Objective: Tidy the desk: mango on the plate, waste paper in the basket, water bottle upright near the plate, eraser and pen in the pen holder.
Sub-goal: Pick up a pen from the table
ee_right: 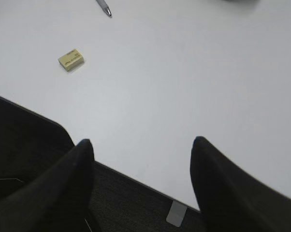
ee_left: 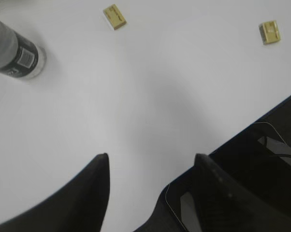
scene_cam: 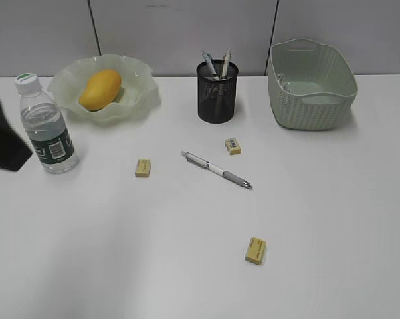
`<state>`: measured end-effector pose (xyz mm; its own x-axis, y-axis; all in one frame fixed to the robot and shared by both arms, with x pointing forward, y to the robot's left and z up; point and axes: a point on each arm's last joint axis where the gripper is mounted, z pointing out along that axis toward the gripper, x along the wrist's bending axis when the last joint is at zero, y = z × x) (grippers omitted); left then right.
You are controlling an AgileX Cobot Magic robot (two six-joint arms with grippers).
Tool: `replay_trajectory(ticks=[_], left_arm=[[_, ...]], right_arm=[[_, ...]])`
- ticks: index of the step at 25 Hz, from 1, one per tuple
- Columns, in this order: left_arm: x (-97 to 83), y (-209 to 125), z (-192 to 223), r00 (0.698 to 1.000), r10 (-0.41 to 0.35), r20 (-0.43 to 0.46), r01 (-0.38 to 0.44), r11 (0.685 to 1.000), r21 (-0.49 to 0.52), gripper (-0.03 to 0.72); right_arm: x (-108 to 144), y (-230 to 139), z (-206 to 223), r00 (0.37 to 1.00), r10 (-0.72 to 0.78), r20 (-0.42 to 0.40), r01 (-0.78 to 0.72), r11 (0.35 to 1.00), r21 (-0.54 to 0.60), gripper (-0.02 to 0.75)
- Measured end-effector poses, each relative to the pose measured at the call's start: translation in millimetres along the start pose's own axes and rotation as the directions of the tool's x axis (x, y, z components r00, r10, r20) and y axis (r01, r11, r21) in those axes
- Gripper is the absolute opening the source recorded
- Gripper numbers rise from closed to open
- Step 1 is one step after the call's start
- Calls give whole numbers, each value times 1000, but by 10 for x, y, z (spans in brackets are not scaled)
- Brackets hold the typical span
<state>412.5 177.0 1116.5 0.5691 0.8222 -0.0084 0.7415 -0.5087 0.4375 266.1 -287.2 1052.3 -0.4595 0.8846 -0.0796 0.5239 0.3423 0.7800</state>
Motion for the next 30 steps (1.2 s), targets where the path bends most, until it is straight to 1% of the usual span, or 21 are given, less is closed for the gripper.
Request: replay_trajectory(ticks=[5, 9, 11, 13, 15, 18, 22, 30], left_arm=[[13, -654, -4, 1000, -6, 1, 6, 999, -51, 426], [26, -1154, -155, 1000, -11, 1, 11, 984, -180, 459], [37, -1369, -203, 1000, -10, -5, 8, 970, -241, 463], [47, -1537, -270, 1000, -9, -10, 6, 949, -314, 465], [55, -1699, -333, 1000, -9, -15, 3, 922, -388, 465], [80, -1880, -353, 999, -9, -40, -10, 889, -458, 465], [97, -2010, -344, 998, -11, -57, -18, 873, -487, 465], [99, -2013, -339, 998, -11, -59, -19, 873, -487, 465]], right_arm=[[0, 0, 0, 1000, 0, 0, 0, 1000, 0, 498], [0, 0, 0, 1000, 0, 0, 0, 1000, 0, 498], [1, 1, 0, 1000, 1, -1, -1, 1000, -1, 498], [1, 1, 0, 1000, 1, -1, -1, 1000, -1, 498], [1, 1, 0, 1000, 1, -1, -1, 1000, -1, 498], [1, 1, 0, 1000, 1, -1, -1, 1000, -1, 498], [1, 1, 0, 1000, 1, -1, -1, 1000, -1, 498], [1, 0, 0, 1000, 1, -1, -1, 1000, 0, 498]])
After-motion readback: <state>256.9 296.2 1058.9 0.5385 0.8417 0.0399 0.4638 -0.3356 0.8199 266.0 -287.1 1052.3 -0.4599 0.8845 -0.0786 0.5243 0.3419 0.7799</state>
